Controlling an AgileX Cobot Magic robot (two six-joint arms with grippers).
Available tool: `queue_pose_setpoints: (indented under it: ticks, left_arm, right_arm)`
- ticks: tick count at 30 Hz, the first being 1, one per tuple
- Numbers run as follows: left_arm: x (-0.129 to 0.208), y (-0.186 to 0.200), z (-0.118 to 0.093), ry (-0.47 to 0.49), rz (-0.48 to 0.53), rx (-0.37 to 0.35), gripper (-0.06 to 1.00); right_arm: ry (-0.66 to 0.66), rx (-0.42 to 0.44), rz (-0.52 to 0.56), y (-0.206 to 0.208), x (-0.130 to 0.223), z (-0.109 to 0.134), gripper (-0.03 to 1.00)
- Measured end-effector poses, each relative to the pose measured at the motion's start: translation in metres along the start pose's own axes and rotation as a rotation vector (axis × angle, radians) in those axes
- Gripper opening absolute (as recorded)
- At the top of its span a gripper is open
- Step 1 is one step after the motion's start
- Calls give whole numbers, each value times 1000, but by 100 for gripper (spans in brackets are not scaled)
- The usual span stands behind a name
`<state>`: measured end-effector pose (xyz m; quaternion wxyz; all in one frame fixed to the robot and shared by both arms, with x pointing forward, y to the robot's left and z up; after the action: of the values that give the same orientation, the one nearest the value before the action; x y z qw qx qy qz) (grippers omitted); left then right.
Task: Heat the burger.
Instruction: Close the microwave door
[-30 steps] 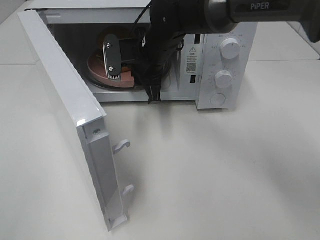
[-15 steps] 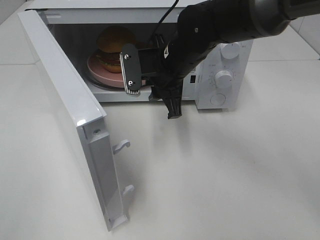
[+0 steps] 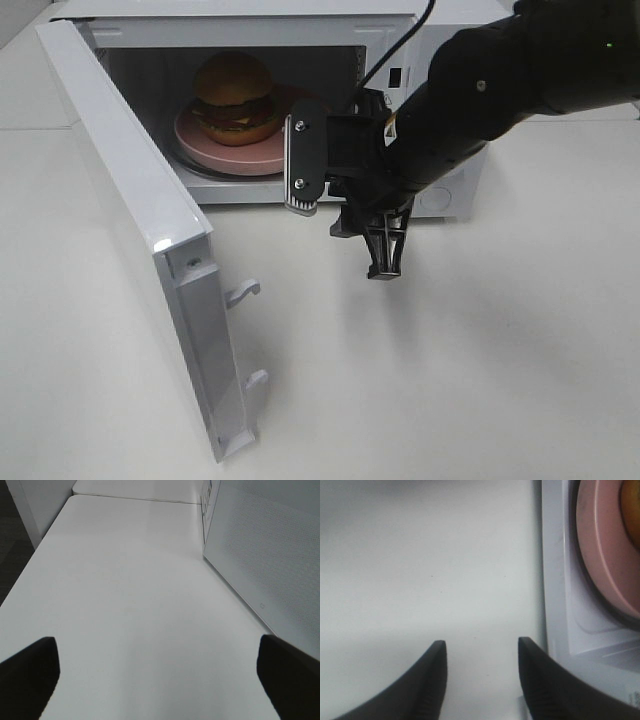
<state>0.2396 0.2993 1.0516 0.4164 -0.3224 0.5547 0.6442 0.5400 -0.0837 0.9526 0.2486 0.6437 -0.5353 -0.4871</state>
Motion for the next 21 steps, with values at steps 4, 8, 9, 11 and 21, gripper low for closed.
queue_pose_setpoints:
  ticks: [4,8,9,11,21]
  left_arm:
    - [0,0,0,0,0,0,99]
    - [0,0,0,0,0,0,99]
    - [0,0,0,0,0,0,99]
    - [0,0,0,0,0,0,99]
    - [0,0,0,0,0,0,99]
  right_arm:
    - [-137,-5,-4,7,5,6,64]
    - [-324,-22,15,16,18,20,87]
    - [-324,-22,15,16,18,20,87]
    - [-458,-28,26,23,27,29,90]
    - [-701,-35,48,54,47,50,90]
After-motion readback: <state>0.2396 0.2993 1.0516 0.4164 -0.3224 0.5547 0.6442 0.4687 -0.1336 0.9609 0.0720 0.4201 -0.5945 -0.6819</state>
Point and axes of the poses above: a point on each arm's last joint axis where the gripper is mounted, y pointing back along that axis away from the gripper, z along the wrist's bending axis when the last joint is at zero, x = y × z, the point moved 1 cm from there along -y, pointing out along that axis toward the gripper, and after that the axes turned 13 degrees about -y, right-handed, at the moved point
